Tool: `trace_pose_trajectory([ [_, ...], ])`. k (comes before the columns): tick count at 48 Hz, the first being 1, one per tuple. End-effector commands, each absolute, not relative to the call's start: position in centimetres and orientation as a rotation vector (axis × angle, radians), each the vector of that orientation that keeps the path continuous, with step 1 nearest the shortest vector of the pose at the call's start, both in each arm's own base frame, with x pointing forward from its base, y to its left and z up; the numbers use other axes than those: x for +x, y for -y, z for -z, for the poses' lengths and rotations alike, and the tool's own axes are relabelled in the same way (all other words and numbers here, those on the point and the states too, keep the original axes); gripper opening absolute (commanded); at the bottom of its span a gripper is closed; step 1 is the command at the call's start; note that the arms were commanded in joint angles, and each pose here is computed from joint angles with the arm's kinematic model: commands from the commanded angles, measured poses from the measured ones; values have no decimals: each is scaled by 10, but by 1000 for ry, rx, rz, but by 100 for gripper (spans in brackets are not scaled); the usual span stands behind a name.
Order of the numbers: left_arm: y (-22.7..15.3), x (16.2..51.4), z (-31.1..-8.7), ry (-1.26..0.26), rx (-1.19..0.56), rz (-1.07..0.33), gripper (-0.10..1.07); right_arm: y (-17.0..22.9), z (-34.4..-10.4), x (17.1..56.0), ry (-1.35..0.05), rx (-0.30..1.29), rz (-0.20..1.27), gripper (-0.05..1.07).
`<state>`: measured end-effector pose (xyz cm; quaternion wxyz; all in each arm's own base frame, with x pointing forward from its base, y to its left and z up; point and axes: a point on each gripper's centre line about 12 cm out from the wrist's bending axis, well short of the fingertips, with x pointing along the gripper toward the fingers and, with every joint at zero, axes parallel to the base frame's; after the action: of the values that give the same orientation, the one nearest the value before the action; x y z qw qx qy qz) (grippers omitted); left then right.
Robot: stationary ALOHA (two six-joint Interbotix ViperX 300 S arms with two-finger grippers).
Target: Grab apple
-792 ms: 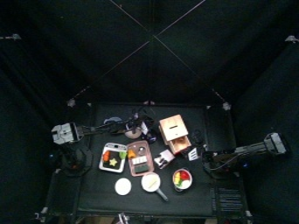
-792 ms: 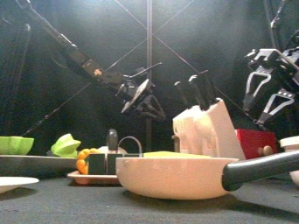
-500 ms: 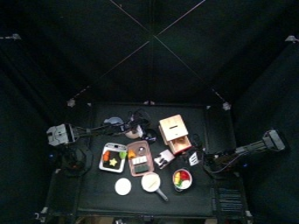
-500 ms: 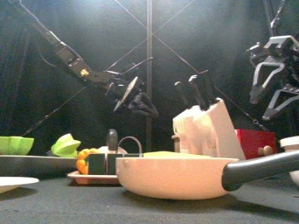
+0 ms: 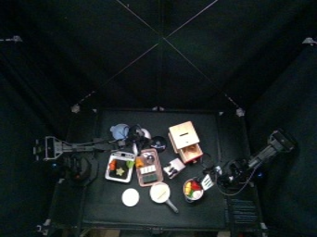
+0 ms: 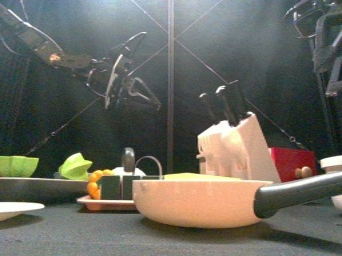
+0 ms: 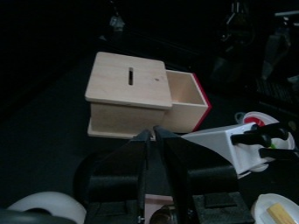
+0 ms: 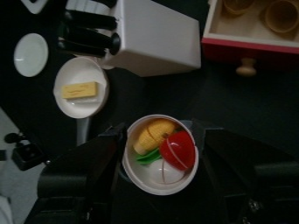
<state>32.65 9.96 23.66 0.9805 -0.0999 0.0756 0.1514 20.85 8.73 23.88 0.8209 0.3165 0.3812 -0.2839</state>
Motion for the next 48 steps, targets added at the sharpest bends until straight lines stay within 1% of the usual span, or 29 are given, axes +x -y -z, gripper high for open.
trace_pose_trajectory([
  [1, -96, 317, -253, -80, -189, -296, 59, -98, -233, 212, -839, 628, 606, 92],
  [5, -94, 311, -256, -56, -184, -294, 59, -102, -216, 210, -868, 560, 617, 92],
  [11, -92, 303, -256, -49, -186, -294, 59, -112, -199, 209, -900, 473, 610, 92],
  [24, -91, 299, -256, -44, -187, -294, 59, -127, -170, 211, -973, 381, 634, 92],
  [33, -90, 298, -254, -49, -187, -294, 59, -134, -158, 217, -991, 342, 642, 92],
  [48, -90, 298, -253, -50, -188, -295, 59, -138, -146, 221, -1014, 311, 658, 92],
])
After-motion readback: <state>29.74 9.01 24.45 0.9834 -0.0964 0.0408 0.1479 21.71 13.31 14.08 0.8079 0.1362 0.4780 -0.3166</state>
